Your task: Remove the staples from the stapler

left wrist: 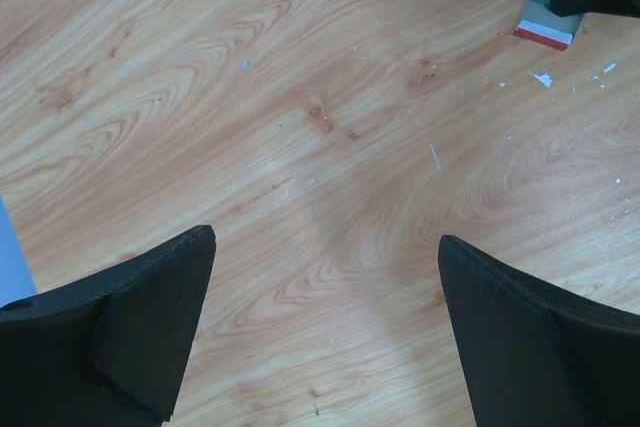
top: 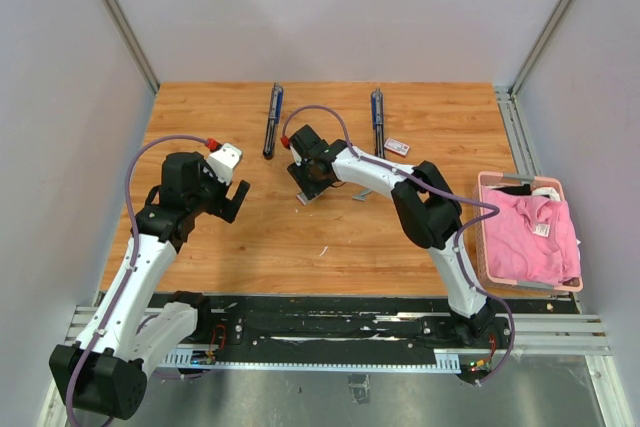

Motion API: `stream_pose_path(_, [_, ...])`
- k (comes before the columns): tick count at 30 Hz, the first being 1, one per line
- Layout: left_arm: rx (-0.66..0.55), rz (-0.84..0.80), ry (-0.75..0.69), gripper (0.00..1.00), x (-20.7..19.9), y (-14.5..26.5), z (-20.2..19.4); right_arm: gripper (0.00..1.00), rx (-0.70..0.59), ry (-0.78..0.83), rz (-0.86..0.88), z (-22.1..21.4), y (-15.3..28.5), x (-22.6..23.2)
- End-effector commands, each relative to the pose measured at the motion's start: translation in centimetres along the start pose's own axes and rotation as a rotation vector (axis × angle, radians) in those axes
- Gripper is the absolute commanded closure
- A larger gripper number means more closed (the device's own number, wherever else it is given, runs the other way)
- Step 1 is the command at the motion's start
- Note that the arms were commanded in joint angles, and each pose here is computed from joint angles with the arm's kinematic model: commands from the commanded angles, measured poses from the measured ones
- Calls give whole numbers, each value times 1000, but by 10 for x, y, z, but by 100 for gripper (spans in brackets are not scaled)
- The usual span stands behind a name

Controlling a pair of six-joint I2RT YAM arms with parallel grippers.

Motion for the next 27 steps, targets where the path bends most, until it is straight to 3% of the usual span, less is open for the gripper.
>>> stream_pose_path(1, [-27, -1, -10, 2, 1, 0, 3, 49, 8, -4, -17, 2, 2, -7])
stream_pose_path(9, [-28, -2, -10, 2, 1, 1, 3, 28, -29, 14, -31, 14, 16, -12])
stream_pose_path(19, [-28, 2, -10, 2, 1, 1, 3, 25, -150, 88, -23, 40, 65, -29])
stream_pose_path(27, [-30, -4, -13, 2, 0, 1, 4, 25, -221, 231, -24, 29, 113, -66])
Point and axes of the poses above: each gripper's point midway between its finger pads, its own y axis back along the fingers, its own x axis along the line the jaws close on, z = x × y, the point moved 4 cm from there along y, back along the fingers, and after that the axes turned 13 degrees about y, right-handed, at the moved point
